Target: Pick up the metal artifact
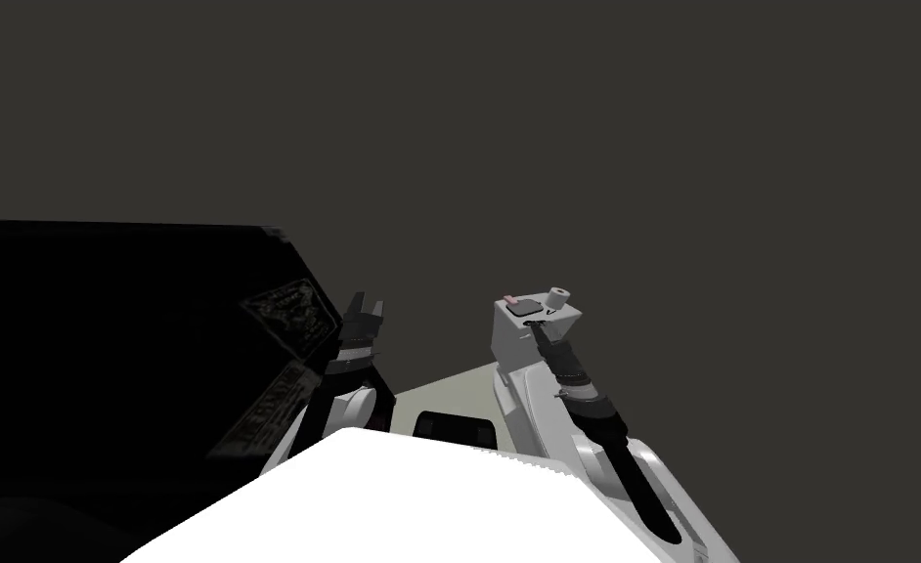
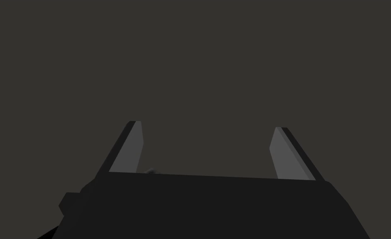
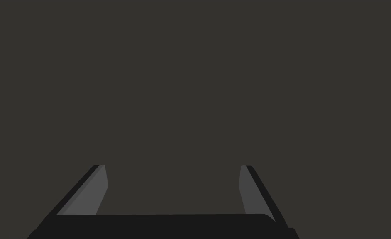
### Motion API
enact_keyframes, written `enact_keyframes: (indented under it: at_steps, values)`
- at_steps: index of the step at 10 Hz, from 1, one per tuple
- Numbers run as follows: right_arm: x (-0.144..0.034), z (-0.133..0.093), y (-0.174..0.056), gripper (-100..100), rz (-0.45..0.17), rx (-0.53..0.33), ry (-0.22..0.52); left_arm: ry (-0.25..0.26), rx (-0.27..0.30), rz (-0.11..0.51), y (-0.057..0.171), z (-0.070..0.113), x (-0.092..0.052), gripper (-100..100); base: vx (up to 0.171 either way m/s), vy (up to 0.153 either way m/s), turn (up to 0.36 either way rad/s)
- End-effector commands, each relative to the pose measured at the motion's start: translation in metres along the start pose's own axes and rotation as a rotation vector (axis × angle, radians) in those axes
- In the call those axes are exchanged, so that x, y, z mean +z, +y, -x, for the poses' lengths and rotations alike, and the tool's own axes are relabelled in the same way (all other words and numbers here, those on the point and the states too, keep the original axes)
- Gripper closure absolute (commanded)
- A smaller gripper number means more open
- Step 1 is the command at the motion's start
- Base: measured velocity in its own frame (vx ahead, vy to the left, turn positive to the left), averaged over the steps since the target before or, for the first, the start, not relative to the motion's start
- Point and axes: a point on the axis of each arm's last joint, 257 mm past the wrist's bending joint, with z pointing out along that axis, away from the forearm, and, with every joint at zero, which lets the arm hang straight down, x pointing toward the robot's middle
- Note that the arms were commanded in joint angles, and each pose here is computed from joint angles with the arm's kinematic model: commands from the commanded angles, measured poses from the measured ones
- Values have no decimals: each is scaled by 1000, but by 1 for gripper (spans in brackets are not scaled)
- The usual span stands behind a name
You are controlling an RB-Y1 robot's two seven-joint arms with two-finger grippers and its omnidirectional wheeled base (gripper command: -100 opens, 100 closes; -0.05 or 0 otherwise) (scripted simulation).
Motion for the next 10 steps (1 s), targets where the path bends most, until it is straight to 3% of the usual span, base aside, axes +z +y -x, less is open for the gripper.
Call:
enact_keyframes:
  at_steps: [1,4,5,10]
  values:
    - [-5,-14,-10,-100,2,-117,76,0,0,0,0,0,0,0,45,124,134]
    - [-20,-40,-34,-100,13,-325,219,0,0,0,0,0,0,0,49,112,102]
    - [-20,-41,-34,-100,15,-335,222,0,0,0,0,0,0,0,38,57,33]
    - [-52,-74,-93,-100,60,-701,466,0,0,0,0,0,0,0,37,64,67]
